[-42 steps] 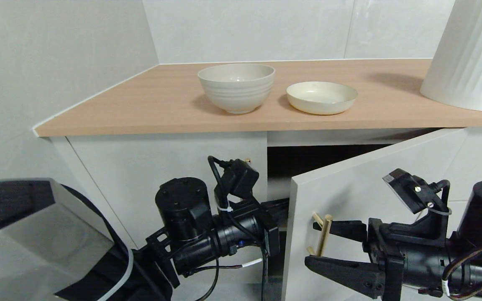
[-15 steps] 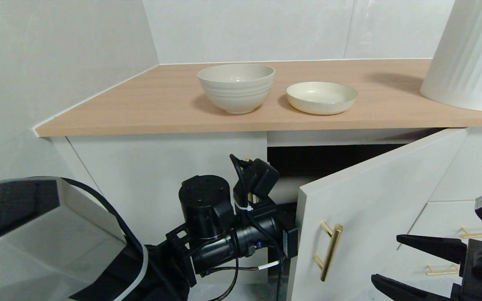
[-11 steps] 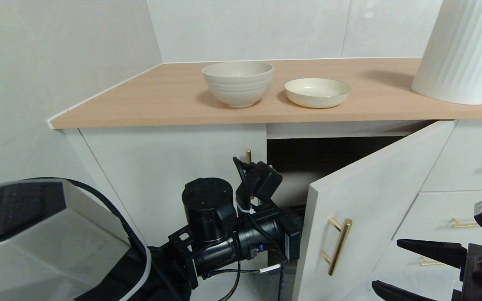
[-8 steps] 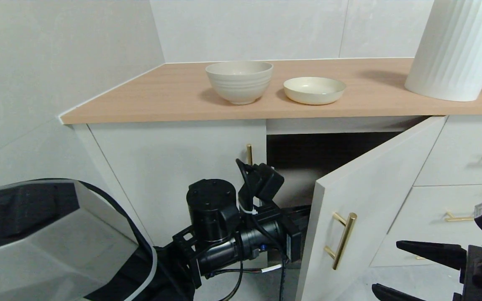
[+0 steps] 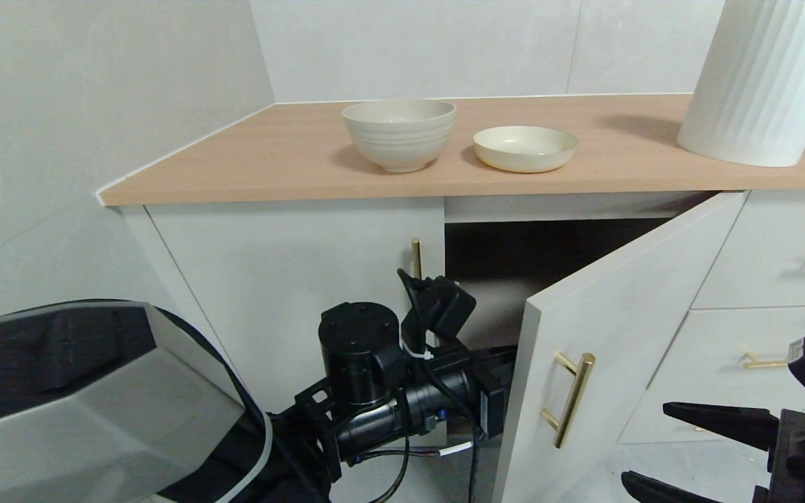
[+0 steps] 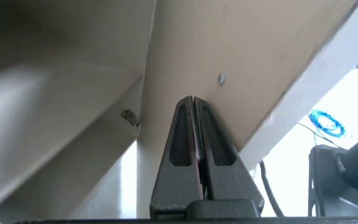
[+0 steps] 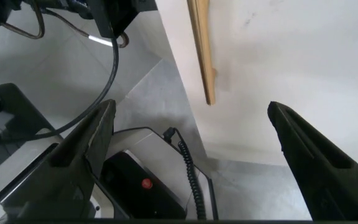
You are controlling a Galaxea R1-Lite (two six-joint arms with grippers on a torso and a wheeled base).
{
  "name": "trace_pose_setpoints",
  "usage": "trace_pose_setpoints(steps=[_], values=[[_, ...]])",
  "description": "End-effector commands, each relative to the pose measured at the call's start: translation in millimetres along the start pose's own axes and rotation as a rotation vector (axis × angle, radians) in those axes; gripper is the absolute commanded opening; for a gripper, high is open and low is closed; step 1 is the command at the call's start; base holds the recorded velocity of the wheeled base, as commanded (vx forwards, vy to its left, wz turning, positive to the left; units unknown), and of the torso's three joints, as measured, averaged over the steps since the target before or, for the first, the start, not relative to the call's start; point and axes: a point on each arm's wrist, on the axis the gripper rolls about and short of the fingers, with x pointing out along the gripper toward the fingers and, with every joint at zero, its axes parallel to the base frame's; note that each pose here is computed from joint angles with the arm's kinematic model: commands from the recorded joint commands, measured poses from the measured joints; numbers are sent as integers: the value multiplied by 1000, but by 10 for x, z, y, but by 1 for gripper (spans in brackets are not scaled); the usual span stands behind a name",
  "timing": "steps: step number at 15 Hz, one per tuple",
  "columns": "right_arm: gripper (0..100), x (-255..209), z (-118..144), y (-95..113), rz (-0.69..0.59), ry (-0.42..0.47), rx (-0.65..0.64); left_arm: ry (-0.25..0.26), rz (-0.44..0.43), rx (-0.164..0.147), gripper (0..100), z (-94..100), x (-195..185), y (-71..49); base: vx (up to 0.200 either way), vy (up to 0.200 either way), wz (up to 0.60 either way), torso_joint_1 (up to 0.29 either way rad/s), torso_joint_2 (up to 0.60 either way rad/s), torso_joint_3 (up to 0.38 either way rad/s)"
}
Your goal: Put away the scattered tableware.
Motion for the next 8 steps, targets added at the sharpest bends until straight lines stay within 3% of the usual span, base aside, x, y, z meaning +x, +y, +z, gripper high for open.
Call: trace_pose_setpoints(steps=[1,2,8], values=[[100,6,-5,0,1,4,0,10,-3,-4,0,-42,23,6,-200,0,0,7,12,-7],[100,5,-10,-1,1,5,0,10,-3,-4,0,-49,27,9,-200,0,0,2,7,2],[100,5,-15,2,16,8,-15,21,7,-9,0,-118,83,45,0,0,0,0,0,0]])
